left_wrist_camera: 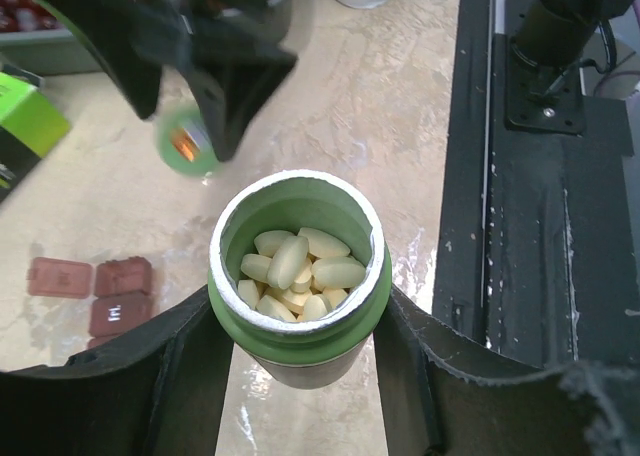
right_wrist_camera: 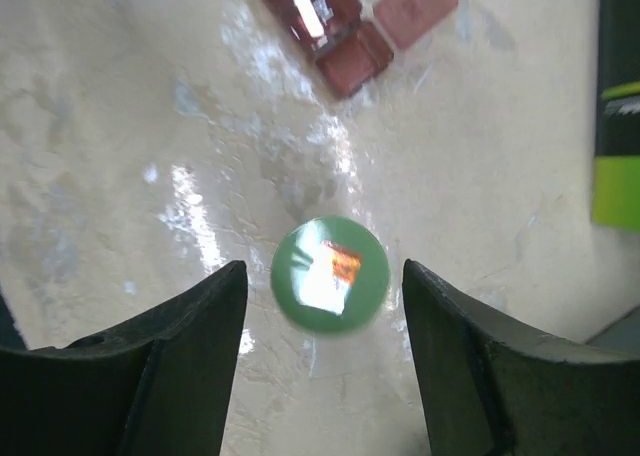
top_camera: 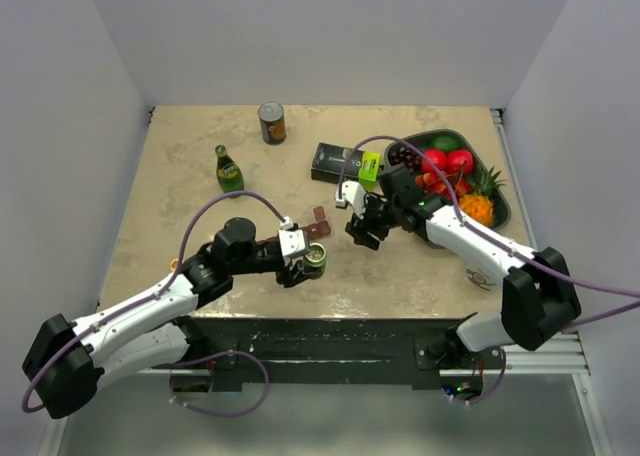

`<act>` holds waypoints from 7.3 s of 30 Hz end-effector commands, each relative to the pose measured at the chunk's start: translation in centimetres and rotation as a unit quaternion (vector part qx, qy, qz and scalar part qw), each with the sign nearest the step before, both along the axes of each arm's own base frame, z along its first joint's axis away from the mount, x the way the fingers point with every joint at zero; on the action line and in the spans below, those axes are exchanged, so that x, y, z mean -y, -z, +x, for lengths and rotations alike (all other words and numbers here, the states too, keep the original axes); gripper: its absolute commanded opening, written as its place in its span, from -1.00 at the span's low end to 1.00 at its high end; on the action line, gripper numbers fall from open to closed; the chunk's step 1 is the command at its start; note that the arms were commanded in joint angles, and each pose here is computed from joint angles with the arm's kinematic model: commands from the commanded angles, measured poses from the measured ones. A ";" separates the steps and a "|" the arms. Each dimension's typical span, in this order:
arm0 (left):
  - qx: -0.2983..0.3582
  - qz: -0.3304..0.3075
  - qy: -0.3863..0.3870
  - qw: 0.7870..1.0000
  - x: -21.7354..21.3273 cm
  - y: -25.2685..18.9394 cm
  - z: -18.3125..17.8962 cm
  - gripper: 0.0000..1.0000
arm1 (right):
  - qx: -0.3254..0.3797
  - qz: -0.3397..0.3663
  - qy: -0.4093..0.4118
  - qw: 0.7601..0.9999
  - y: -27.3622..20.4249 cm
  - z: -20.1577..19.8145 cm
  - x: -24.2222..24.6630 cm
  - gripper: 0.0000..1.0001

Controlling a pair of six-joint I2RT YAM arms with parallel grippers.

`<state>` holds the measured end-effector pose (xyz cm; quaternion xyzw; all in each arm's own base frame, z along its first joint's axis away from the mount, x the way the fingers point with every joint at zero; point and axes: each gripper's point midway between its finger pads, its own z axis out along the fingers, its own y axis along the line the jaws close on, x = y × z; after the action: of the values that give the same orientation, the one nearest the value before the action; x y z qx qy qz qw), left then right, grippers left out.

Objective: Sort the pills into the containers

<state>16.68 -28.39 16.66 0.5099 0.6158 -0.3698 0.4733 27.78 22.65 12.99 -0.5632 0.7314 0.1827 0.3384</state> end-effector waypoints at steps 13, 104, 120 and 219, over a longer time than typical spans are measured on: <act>0.062 -0.046 -0.035 0.996 -0.3 -4.0 1.5 -1.00 | 0.009 -0.007 0.089 0.996 5.5 4.9 1.5 0.45; -0.029 -0.213 -0.147 0.966 -0.3 -4.9 4.6 -1.00 | -0.098 0.261 -0.197 0.940 -4.7 -6.6 -3.7 0.98; -0.045 -0.230 -0.162 0.959 0.1 -4.9 5.5 -1.00 | -0.113 0.271 -0.204 0.934 -4.3 -7.1 -4.0 0.98; -0.109 -0.330 -0.167 0.923 1.4 -9.6 5.1 0.57 | -0.148 0.279 -0.213 0.924 -4.9 -7.5 -8.1 -0.99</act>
<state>21.46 -29.60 24.70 0.1328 0.5968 -0.5473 0.5715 19.88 30.63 16.91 -0.5516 0.5657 0.5279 0.3113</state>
